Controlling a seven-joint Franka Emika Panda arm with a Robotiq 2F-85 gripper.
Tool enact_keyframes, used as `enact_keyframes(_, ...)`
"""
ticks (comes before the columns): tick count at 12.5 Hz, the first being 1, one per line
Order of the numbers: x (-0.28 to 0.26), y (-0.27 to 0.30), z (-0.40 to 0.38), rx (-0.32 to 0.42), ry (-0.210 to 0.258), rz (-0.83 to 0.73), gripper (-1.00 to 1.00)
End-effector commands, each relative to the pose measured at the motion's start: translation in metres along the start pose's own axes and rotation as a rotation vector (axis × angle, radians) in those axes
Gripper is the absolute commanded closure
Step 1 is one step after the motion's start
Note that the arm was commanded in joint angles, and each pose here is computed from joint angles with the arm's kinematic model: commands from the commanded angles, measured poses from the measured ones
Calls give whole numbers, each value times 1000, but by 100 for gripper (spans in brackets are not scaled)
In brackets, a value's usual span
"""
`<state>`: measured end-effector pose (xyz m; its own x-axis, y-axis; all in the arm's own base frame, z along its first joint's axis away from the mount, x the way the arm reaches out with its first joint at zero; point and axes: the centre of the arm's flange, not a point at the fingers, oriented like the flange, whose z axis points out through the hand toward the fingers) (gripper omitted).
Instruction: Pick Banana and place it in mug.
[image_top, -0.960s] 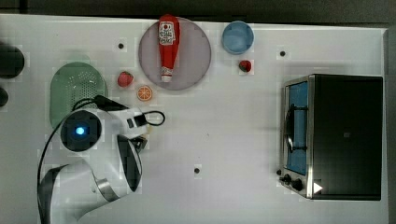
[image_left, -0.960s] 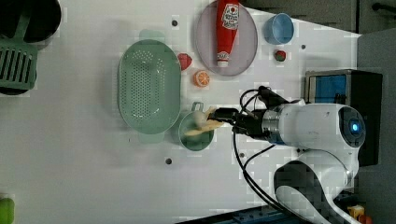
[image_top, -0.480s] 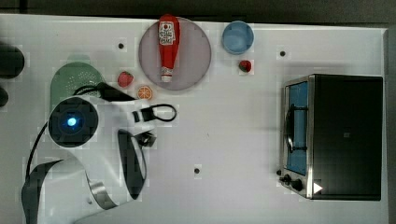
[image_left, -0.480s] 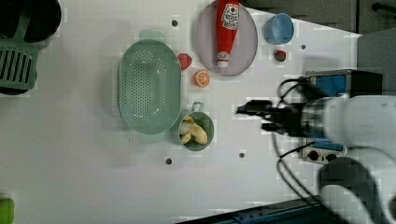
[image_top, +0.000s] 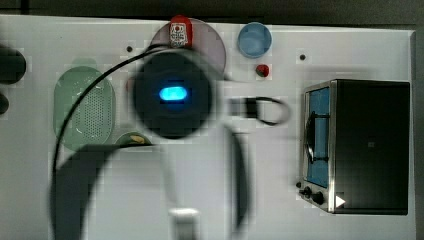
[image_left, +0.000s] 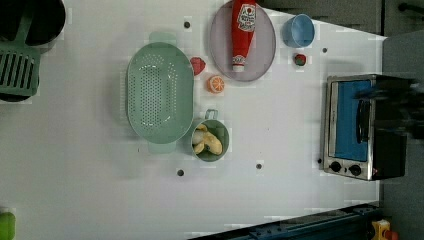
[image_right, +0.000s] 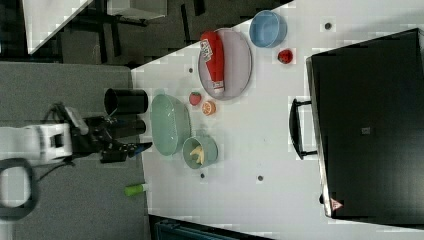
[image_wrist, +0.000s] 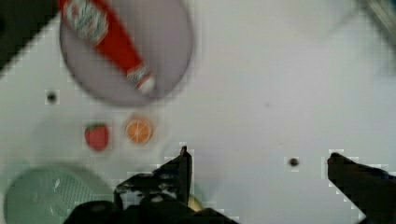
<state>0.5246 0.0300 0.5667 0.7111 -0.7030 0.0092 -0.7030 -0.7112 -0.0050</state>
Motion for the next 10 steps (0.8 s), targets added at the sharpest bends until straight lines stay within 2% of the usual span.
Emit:
enact_keyframes(1, 23, 44, -47, -10, -7, 120, -100)
enact_keyframes(3, 30, 56, -56, -18, -17, 144, -100)
enact_keyframes(6, 36, 55, -56, 3, 3, 149, -100)
enact_keyframes(10, 37, 53, -48, -7, -5, 148, -100)
